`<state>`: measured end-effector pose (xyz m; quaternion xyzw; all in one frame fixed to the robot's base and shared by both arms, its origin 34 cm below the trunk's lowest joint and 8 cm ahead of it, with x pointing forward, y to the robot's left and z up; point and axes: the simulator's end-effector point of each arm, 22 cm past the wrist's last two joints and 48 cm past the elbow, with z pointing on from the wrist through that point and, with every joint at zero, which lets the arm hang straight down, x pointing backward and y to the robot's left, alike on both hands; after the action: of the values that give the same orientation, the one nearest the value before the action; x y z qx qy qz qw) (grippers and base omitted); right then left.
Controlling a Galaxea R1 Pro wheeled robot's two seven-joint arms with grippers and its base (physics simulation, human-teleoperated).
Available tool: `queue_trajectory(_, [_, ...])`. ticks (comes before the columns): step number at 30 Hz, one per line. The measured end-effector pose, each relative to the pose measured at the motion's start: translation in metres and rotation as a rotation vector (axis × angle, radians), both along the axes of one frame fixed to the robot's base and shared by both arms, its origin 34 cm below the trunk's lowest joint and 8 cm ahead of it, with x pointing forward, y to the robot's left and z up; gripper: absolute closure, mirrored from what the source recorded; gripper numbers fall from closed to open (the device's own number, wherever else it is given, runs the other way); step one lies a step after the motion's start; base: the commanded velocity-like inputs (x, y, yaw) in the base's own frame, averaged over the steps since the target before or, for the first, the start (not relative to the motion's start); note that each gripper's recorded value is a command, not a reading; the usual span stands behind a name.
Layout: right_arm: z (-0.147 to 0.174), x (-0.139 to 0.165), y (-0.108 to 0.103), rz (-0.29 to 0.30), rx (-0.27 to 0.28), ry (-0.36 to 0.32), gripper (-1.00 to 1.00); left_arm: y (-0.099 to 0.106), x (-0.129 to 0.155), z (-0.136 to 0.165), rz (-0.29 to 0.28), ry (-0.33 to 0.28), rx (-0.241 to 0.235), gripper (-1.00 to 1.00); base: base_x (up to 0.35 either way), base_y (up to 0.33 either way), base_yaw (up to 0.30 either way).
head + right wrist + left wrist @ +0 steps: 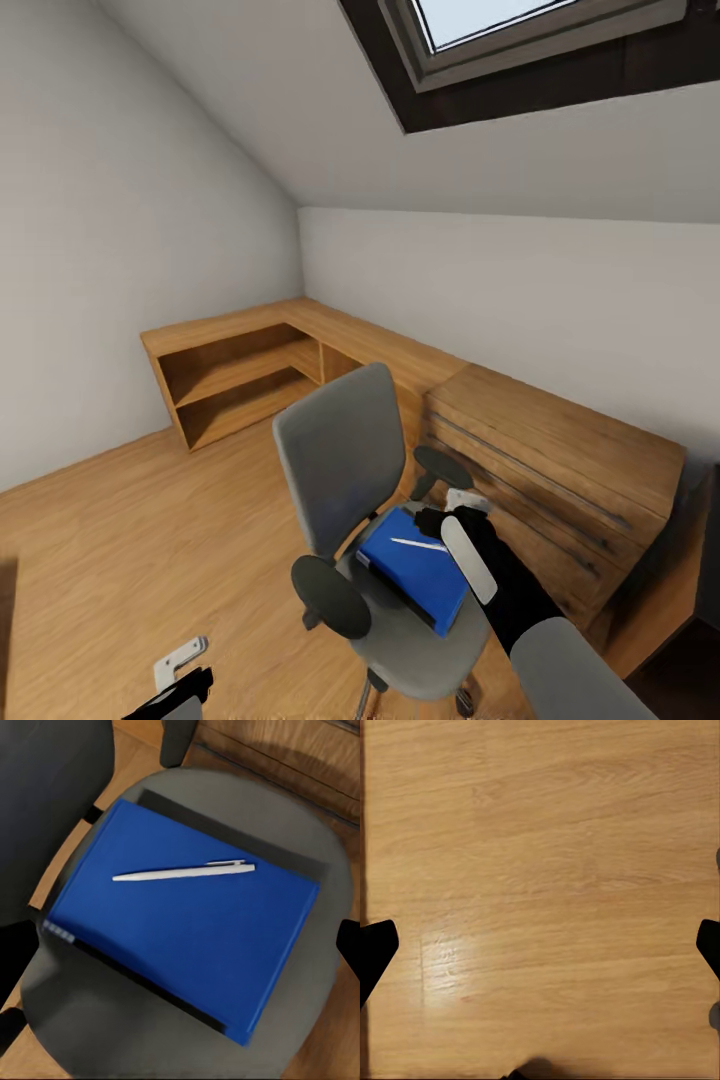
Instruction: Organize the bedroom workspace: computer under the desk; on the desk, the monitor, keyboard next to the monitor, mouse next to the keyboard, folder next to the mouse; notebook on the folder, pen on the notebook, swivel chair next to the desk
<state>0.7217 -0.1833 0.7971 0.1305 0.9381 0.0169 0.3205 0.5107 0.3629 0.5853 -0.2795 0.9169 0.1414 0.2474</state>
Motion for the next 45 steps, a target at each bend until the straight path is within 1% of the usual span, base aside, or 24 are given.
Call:
queue_trajectory(2, [0.000, 0.000, 0.001, 0.003, -0.002, 0.000, -1.00, 0.000, 0.000, 0.000, 0.000, 0.000, 0.000, -1.00, -0.274, -0.122, 0.276])
queue_trajectory(6, [0.000, -0.002, 0.010, 0.046, -0.027, -0.002, -1.00, 0.000, 0.000, 0.000, 0.000, 0.000, 0.000, -1.00, -0.212, -0.110, 0.273])
queue_trajectory(10, [0.000, -0.003, 0.014, 0.065, -0.042, -0.005, -1.00, 0.000, 0.000, 0.000, 0.000, -0.001, 0.000, -1.00, -0.051, -0.028, 0.098])
queue_trajectory(22, [0.004, 0.000, 0.003, 0.059, -0.056, -0.018, -1.00, 0.000, 0.000, 0.000, 0.000, -0.001, 0.000, -1.00, -0.003, -0.002, 0.006])
queue_trajectory(23, [0.011, 0.004, 0.004, 0.058, -0.052, -0.038, -1.00, 0.000, 0.000, 0.000, 0.000, -0.001, 0.000, -1.00, 0.000, 0.000, 0.000])
queue_trajectory(32, [0.019, 0.009, 0.005, 0.058, -0.046, -0.060, -1.00, -0.001, 0.000, 0.000, -0.001, 0.000, 0.000, -1.00, 0.000, -0.019, 0.012])
queue_trajectory(45, [0.020, 0.009, 0.006, 0.059, -0.046, -0.061, -1.00, -0.001, 0.000, 0.000, -0.002, 0.000, -0.001, -1.00, 0.000, -0.261, 0.234])
